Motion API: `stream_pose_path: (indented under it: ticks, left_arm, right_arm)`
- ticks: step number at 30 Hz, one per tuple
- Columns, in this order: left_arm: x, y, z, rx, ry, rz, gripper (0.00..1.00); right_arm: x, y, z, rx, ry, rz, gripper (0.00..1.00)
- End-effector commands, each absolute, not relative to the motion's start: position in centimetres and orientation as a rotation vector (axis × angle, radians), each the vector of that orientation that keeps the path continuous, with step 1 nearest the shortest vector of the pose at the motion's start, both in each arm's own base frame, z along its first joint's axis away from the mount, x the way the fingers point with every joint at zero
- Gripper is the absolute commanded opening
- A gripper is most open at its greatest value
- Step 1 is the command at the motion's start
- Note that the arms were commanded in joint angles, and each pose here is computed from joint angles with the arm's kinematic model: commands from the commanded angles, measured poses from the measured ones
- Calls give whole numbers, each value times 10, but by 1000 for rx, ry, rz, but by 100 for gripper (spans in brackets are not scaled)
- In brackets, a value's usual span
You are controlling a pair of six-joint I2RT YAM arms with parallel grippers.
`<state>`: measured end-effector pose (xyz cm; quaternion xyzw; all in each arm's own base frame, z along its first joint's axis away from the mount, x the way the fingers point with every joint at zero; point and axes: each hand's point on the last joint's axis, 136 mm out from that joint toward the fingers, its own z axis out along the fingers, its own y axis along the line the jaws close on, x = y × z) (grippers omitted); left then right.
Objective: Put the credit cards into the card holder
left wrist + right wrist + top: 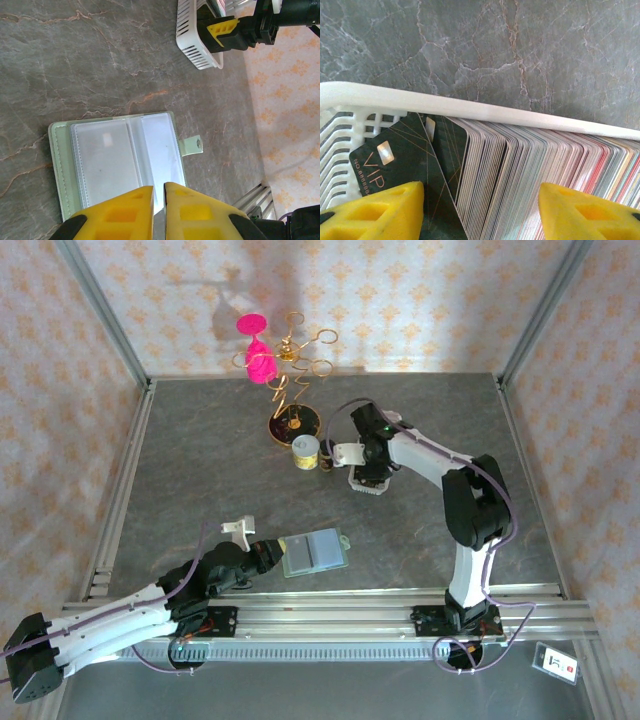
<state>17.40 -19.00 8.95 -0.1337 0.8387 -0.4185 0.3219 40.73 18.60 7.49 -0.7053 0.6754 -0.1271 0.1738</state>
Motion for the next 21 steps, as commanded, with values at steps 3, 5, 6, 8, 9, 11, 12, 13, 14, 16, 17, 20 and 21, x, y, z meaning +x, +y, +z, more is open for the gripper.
stream_pose_path:
  ticks: [3, 5, 6, 8, 9, 11, 12, 13, 14, 16, 17, 20, 21]
  left_arm:
    - [177, -192, 97, -354, 2169, -1117, 14]
    - [177, -193, 98, -352, 2169, -1118, 14]
    - [177, -193, 97, -352, 2170, -1118, 13]
    - [176, -193, 97, -349, 2174, -1115, 13]
    - [177, -193, 97, -352, 2173, -1115, 13]
    - [177, -193, 97, -352, 2173, -1115, 13]
    - [176, -192, 96, -353, 2175, -1114, 13]
    - [176, -193, 97, -351, 2174, -1116, 13]
    - [176, -193, 97, -353, 2172, -1119, 13]
    - [176, -193, 97, -350, 2172, -1119, 13]
    - [176, -193, 97, -350, 2172, -1120, 13]
    - [176, -193, 97, -350, 2175, -1120, 13]
    - [176, -193, 97, -351, 2173, -1121, 13]
  right_arm:
    - [420, 175, 102, -1888, 1931, -395, 60]
    - [421, 172, 103, -1878, 1941, -390, 57]
    - [421, 170, 104, -1874, 1946, -389, 57]
    - [421, 167, 106, -1865, 1958, -387, 56]
    - [420, 166, 106, -1866, 1962, -387, 55]
    - [420, 164, 107, -1860, 1964, -386, 56]
    - [420, 164, 107, -1856, 1968, -381, 56]
    - [419, 164, 106, -1859, 1974, -375, 57]
    - [418, 164, 105, -1862, 1978, -372, 59]
    - [414, 163, 101, -1881, 1989, -360, 61]
    - [414, 162, 100, -1885, 1991, -363, 64]
    - [414, 161, 97, -1901, 1975, -377, 80]
    - [414, 160, 95, -1908, 1973, -383, 81]
